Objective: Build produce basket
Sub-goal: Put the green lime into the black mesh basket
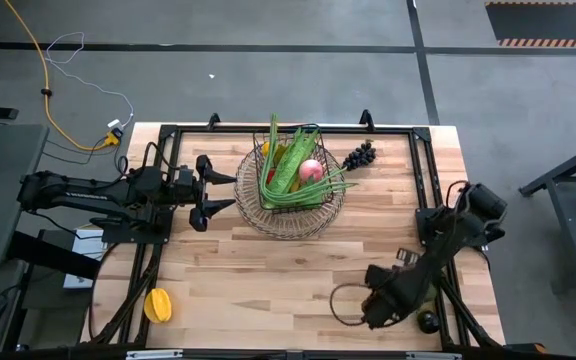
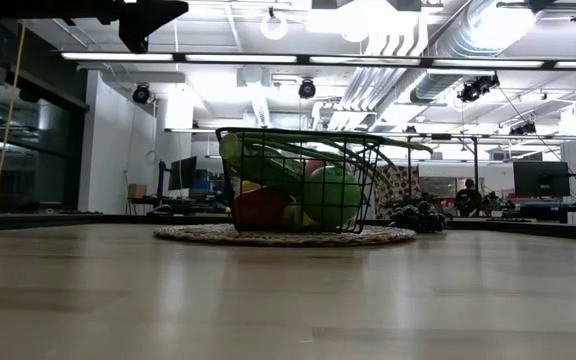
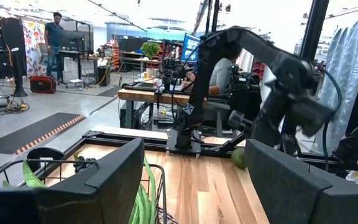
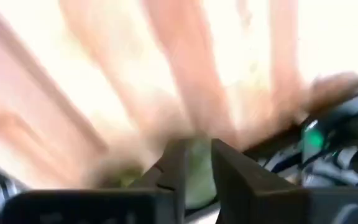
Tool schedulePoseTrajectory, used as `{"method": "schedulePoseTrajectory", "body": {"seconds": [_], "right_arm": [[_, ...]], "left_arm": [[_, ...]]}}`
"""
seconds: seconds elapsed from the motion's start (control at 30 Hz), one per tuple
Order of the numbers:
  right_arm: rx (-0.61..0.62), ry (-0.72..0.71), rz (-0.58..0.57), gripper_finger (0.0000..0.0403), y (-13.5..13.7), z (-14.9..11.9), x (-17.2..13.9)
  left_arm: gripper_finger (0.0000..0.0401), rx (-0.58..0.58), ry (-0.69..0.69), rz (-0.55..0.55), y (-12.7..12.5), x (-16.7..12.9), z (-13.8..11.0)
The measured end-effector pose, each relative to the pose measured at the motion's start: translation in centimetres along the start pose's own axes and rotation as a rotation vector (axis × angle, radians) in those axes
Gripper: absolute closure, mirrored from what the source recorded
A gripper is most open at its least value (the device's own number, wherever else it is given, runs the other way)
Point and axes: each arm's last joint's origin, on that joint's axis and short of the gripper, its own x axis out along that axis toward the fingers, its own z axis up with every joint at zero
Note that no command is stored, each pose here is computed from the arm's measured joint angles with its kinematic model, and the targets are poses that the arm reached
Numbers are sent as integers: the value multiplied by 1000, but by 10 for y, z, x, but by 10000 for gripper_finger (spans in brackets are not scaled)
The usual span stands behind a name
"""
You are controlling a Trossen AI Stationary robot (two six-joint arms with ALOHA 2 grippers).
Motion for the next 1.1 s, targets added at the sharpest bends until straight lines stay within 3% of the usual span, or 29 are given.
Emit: {"method": "schedulePoseTrajectory", "body": {"seconds": [0.13, 0.27, 0.37, 0.63, 0.77, 0.9, 1.1], "right_arm": [[112, -113, 1, 371, -19, -3, -17], [244, -90, 20, 364, -30, -5, -24], [268, 2, 24, 321, -32, -6, -24], [320, 110, 40, 140, -33, -6, -24], [337, 167, 50, 72, -34, -6, -24], [354, 194, 60, 37, -33, -6, -21], [340, 303, 103, 28, -27, -6, 12]], "left_arm": [[135, 8, 2, 0, 0, 0, 0], [135, 8, 6, 0, 0, 0, -1], [135, 4, 5, 0, 0, 0, -1], [135, 1, 5, 0, 0, 0, -1], [135, -1, 5, 0, 0, 0, -1], [135, -17, 5, -1, 0, 0, -1], [135, -18, 5, -1, 0, 0, -1]]}}
